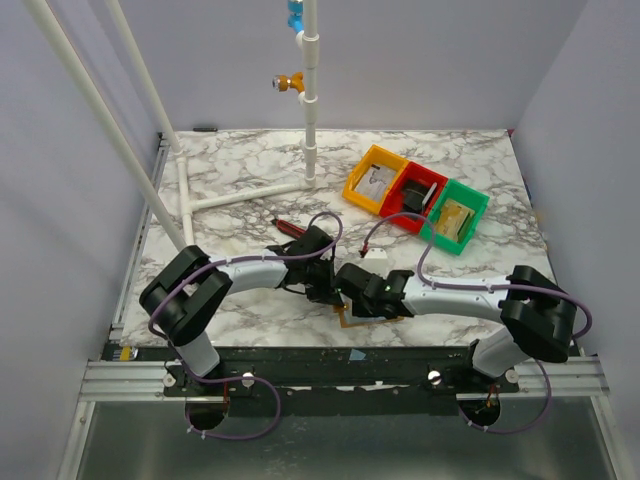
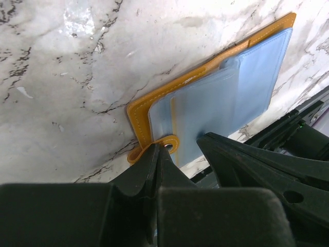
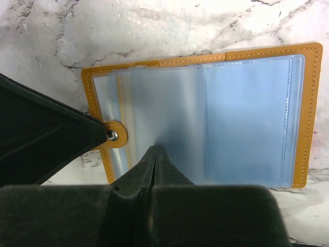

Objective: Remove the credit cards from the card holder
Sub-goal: Remove the credit card from the card holder.

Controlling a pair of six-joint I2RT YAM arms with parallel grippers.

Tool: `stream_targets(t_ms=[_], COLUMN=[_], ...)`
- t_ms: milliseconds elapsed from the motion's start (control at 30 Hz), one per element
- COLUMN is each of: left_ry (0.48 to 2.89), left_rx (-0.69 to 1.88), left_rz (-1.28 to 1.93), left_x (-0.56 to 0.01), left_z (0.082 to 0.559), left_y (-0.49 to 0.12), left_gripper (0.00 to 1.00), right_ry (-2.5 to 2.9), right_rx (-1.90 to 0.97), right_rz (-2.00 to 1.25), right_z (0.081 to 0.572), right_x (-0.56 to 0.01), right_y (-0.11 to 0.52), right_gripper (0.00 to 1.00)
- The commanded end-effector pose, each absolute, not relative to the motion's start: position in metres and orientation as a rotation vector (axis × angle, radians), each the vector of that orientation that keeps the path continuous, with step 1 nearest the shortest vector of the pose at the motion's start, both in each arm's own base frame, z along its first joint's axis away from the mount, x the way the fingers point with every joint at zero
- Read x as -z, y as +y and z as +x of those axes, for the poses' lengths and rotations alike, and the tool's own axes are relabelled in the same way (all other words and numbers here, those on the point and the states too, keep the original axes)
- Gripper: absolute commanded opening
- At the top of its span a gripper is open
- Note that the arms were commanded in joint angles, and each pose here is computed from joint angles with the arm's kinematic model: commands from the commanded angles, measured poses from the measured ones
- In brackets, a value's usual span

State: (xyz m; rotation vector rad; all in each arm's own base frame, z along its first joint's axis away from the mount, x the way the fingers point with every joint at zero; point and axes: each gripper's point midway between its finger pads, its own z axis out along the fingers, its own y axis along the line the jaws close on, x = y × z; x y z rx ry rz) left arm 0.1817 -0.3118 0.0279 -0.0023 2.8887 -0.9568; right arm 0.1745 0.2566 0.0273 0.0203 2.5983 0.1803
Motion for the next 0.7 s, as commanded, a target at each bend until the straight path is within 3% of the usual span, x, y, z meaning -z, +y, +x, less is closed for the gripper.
stream_targets(t_ms=[0, 667], left_ry=[2.96, 2.951], left_rx=[0.853, 0.799], left_rz=[-0.027, -0.004], left_x=[-0.011, -0.015], left_z=[0.176, 0.182], left_y=[-0.303, -0.295], left_gripper=[0.0, 0.0], right_ry=[2.581, 2.643], right_rx=[-0.109, -0.079], right_rz=[0.041, 0.123], right_z=[0.179, 0.178], right_x=[-0.026, -0.001], right_y=[0.239, 0.202], right_gripper=[0.01, 0.01])
